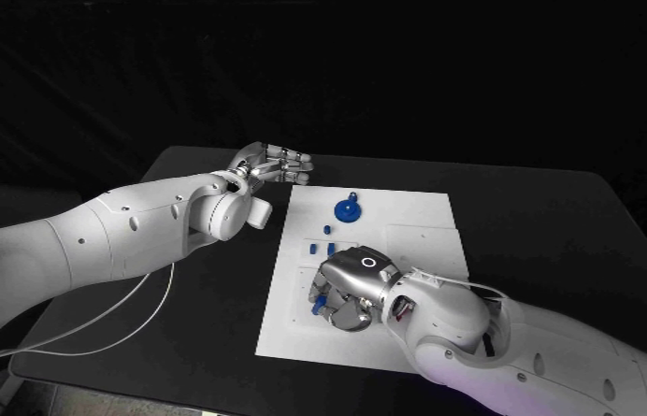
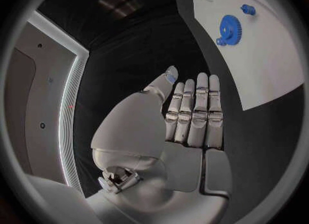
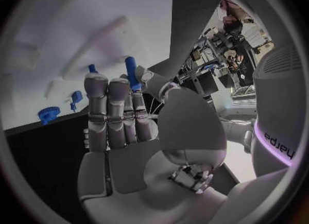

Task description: Assemble the parts on the task board

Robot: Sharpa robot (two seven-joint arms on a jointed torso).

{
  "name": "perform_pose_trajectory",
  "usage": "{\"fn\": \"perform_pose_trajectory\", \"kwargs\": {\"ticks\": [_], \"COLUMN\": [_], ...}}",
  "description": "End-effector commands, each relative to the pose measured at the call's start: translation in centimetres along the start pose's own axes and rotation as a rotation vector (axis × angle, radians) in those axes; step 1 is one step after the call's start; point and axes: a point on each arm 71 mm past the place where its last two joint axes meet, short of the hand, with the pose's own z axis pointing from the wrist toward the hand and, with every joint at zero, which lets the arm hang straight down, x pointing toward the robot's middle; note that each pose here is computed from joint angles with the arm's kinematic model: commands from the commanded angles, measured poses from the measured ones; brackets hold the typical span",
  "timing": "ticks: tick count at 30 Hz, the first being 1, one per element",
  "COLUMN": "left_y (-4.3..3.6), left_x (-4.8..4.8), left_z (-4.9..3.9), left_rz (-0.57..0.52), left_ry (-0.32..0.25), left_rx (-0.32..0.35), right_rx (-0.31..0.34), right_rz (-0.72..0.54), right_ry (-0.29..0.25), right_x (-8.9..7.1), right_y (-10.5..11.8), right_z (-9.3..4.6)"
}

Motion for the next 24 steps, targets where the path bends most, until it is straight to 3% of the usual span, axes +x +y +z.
{"fn": "perform_pose_trajectory", "kwargs": {"ticks": [1,24], "left_y": [-0.10,0.02], "left_x": [0.19,-0.03], "left_z": [0.02,-0.04], "left_rz": [-0.010,-0.008], "left_ry": [0.014,0.013], "left_rx": [0.007,0.001], "right_rx": [0.014,0.034], "right_rz": [-0.063,-0.100], "right_ry": [0.036,0.040], "right_x": [0.44,0.03], "right_y": [0.01,-0.18], "right_z": [0.05,-0.68]}}
